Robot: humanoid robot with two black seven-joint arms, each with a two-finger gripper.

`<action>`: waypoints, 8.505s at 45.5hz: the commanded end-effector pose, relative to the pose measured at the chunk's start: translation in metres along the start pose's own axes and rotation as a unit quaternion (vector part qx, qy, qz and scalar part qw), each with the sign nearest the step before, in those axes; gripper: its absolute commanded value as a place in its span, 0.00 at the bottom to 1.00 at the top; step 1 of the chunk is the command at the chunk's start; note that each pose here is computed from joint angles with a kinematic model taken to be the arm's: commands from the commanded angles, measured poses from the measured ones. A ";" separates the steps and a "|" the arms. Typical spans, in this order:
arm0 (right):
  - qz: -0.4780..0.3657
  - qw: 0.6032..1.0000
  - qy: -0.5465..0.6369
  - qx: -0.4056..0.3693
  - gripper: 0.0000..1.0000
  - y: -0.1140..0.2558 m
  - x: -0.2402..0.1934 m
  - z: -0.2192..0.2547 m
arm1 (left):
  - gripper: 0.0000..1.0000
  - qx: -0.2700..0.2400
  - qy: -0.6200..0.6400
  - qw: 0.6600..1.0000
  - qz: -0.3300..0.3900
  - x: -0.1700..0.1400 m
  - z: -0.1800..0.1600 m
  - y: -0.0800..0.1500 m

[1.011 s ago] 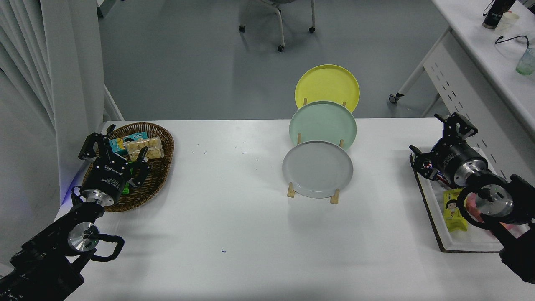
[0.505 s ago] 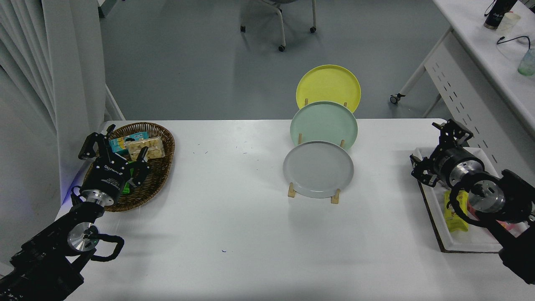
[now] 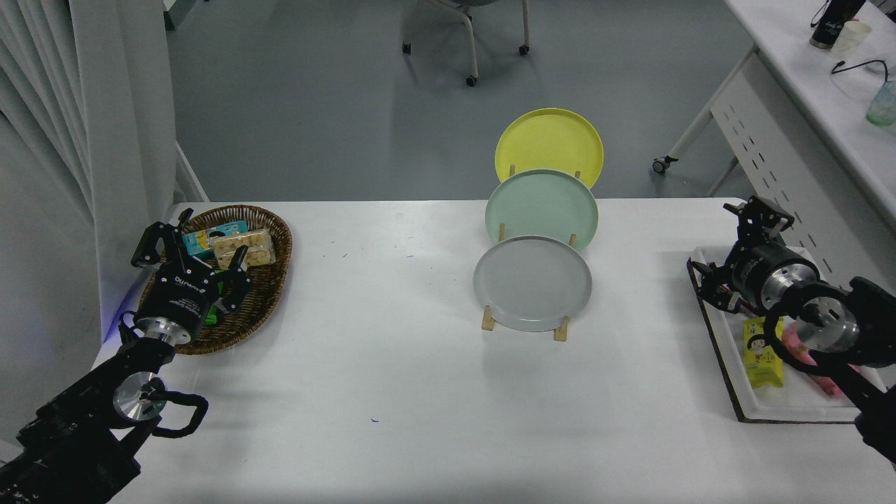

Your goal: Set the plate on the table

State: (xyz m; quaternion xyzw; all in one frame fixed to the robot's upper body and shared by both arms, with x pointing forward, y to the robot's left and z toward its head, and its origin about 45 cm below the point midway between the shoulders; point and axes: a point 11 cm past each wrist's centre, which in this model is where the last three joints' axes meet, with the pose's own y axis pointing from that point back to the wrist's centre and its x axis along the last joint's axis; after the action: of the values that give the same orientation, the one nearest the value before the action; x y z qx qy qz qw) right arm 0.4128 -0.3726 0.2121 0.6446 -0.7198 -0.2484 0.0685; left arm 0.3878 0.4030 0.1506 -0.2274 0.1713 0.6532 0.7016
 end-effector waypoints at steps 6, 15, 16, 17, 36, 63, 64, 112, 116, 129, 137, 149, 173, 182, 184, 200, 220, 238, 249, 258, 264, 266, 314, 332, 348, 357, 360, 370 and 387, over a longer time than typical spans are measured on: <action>-0.012 1.000 0.011 -0.001 1.00 0.006 -0.007 -0.013 | 0.98 0.000 0.000 1.000 0.000 0.000 0.000 0.000; -0.016 0.999 0.039 -0.028 1.00 0.004 -0.011 0.018 | 0.98 0.000 0.000 1.000 0.000 0.000 0.000 0.000; -0.017 0.999 0.043 -0.029 1.00 0.004 -0.012 0.022 | 0.98 -0.001 0.000 1.000 0.001 0.000 0.000 0.000; -0.019 0.998 0.043 -0.028 1.00 0.004 -0.013 0.022 | 0.98 0.000 0.000 1.000 0.001 0.001 0.000 0.001; -0.037 0.999 -0.025 -0.001 1.00 0.000 -0.034 0.002 | 0.98 0.001 0.000 1.000 0.001 0.001 0.000 0.001; -0.067 0.997 -0.030 -0.032 1.00 -0.007 -0.111 0.014 | 0.98 0.001 0.000 1.000 0.001 0.001 0.000 0.001; -0.065 0.997 -0.030 -0.036 1.00 -0.007 -0.115 0.017 | 0.98 0.000 0.000 1.000 0.001 0.001 0.000 0.001; -0.043 0.996 -0.078 -0.021 0.99 0.013 -0.156 0.044 | 0.98 0.001 0.000 1.000 0.001 0.001 0.000 0.001; -0.040 0.997 -0.066 0.014 0.97 0.013 -0.145 0.032 | 0.98 0.001 0.000 1.000 0.001 0.001 0.000 0.001; -0.041 0.997 -0.060 -0.009 1.00 0.012 -0.141 0.058 | 0.98 0.001 0.000 1.000 0.001 0.001 0.000 0.001; -0.034 0.995 -0.091 -0.016 1.00 0.010 -0.143 0.060 | 0.98 -0.001 0.000 1.000 0.000 0.000 0.000 0.000; -0.031 0.989 -0.140 -0.025 1.00 -0.001 -0.163 0.071 | 0.98 0.000 0.000 1.000 0.001 0.001 0.000 0.001; -0.045 0.990 -0.132 -0.029 0.89 -0.006 -0.183 0.066 | 0.98 0.001 0.000 1.000 0.001 0.001 0.000 0.001; -0.050 0.989 -0.135 -0.035 0.92 -0.008 -0.184 0.074 | 0.98 0.000 0.000 1.000 0.001 0.001 0.000 0.001; -0.055 0.988 -0.140 -0.038 0.94 -0.007 -0.185 0.076 | 0.98 0.000 0.000 1.000 0.001 0.001 0.000 0.001; -0.056 0.988 -0.142 -0.038 0.78 -0.009 -0.184 0.077 | 0.98 0.000 0.000 1.000 0.001 0.001 0.000 0.001; -0.039 0.993 -0.112 -0.015 0.72 -0.009 -0.179 0.072 | 0.98 0.000 0.000 1.000 0.001 0.000 0.000 0.000; -0.039 0.991 -0.123 -0.018 0.59 -0.008 -0.180 0.072 | 0.98 -0.001 0.000 1.000 0.000 0.000 0.000 0.000; -0.020 0.993 -0.120 0.002 0.60 -0.004 -0.185 0.069 | 0.98 -0.001 0.000 1.000 0.000 0.000 0.000 0.000; -0.023 0.992 -0.126 -0.004 0.60 -0.003 -0.190 0.072 | 0.98 0.000 0.000 1.000 0.002 0.001 0.000 0.001; -0.023 0.992 -0.126 -0.004 0.60 -0.002 -0.191 0.072 | 0.98 0.000 0.000 1.000 0.002 0.001 0.000 0.001; -0.023 0.992 -0.126 -0.004 0.60 -0.002 -0.191 0.072 | 0.98 0.000 0.000 1.000 0.001 0.001 0.000 0.001; -0.025 0.991 -0.131 -0.011 0.19 -0.002 -0.189 0.078 | 0.98 0.001 0.000 1.000 0.001 0.001 0.000 0.001; -0.027 0.991 -0.131 -0.013 0.00 -0.002 -0.191 0.079 | 0.98 0.001 0.000 1.000 0.001 0.001 0.000 0.001; -0.053 0.989 -0.138 -0.012 0.00 0.000 -0.201 0.076 | 0.98 0.001 0.000 1.000 0.001 0.001 0.000 0.001; -0.080 0.987 -0.142 -0.011 0.00 0.005 -0.220 0.071 | 0.98 0.000 0.000 1.000 0.001 0.001 0.000 0.001; -0.095 0.985 -0.142 -0.011 0.00 0.006 -0.226 0.070 | 0.98 0.000 0.001 1.000 0.000 0.000 0.000 0.000; -0.124 0.983 -0.138 0.007 0.00 0.010 -0.244 0.049 | 0.98 0.000 0.000 1.000 0.002 0.001 0.000 0.001; -0.160 0.979 -0.123 0.022 0.00 0.016 -0.270 0.013 | 0.98 0.001 0.000 1.000 0.001 0.001 0.000 0.001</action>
State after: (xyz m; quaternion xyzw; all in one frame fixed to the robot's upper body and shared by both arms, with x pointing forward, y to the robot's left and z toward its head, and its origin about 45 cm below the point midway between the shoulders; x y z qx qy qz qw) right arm 0.4297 -0.1179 0.2472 0.6995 -0.6323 -0.3246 -0.0743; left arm 0.3874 0.4034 0.1501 -0.2271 0.1716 0.6538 0.7011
